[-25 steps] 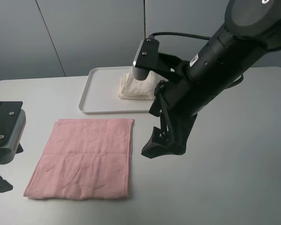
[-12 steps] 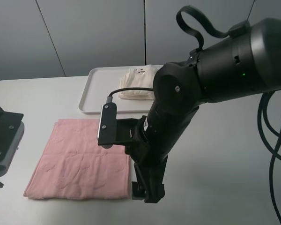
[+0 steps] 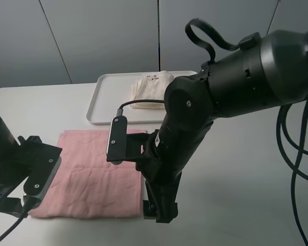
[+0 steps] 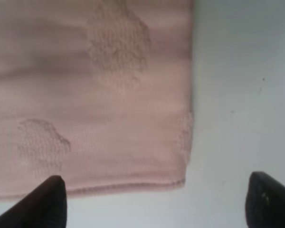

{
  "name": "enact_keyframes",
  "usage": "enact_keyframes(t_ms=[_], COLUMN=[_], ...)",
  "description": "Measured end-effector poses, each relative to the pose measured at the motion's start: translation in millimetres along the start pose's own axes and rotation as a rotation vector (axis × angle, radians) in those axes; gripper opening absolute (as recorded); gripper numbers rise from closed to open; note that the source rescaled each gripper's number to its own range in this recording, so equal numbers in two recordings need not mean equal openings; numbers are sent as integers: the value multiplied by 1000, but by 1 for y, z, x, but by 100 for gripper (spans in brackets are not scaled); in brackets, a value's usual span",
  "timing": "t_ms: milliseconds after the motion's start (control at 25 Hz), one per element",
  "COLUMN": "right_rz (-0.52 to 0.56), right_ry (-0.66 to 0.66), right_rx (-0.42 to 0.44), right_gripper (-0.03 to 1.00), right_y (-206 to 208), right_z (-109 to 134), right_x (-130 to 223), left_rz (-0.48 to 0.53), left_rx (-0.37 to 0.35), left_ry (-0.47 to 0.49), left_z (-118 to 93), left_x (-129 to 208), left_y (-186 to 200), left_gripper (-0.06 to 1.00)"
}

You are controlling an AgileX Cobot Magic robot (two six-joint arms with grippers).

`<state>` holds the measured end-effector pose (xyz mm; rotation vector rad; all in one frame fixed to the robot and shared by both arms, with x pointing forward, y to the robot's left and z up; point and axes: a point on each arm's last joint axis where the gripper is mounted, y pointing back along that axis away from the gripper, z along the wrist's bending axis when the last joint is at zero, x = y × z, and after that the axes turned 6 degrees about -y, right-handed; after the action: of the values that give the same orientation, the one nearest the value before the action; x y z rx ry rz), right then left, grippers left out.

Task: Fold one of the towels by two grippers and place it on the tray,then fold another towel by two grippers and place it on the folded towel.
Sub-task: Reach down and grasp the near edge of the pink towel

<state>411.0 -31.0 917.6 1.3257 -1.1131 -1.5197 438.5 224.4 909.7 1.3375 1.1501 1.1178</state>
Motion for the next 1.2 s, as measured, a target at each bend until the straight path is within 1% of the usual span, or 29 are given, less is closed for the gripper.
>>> enact_keyframes(t_ms=[80,200,280,440,560,720,840,1200], right_rz=[2,10,10,-1,7,24,26,26], right_ry=[3,19,32,49,29,66,101,100], right_rx=[-1,-9,-9,0,-3,-2,-4,5], right_gripper=[100,100,100,100,100,100,100,100], right_y=[-1,-6,-8,-9,-13,-19,-21,-22], right_z=[1,6,9,12,12,18,27,29], right_x=[0,-2,-4,-7,-6,-8,-12,-13], left_rz=[17,49,56,45,40,37,33,24], left_rx=[34,89,96,66,55,37,26,16], left_ry=[-12,-25,-16,33,58,55,51,62], left_z=[0,-9,-14,-16,-17,-23,-24,-24], left_x=[-3,-4,-3,-4,-4,-2,-3,-3], left_y=[-10,-26,-32,-37,-39,-43,-44,-44], left_gripper=[97,97,97,97,97,97,97,97])
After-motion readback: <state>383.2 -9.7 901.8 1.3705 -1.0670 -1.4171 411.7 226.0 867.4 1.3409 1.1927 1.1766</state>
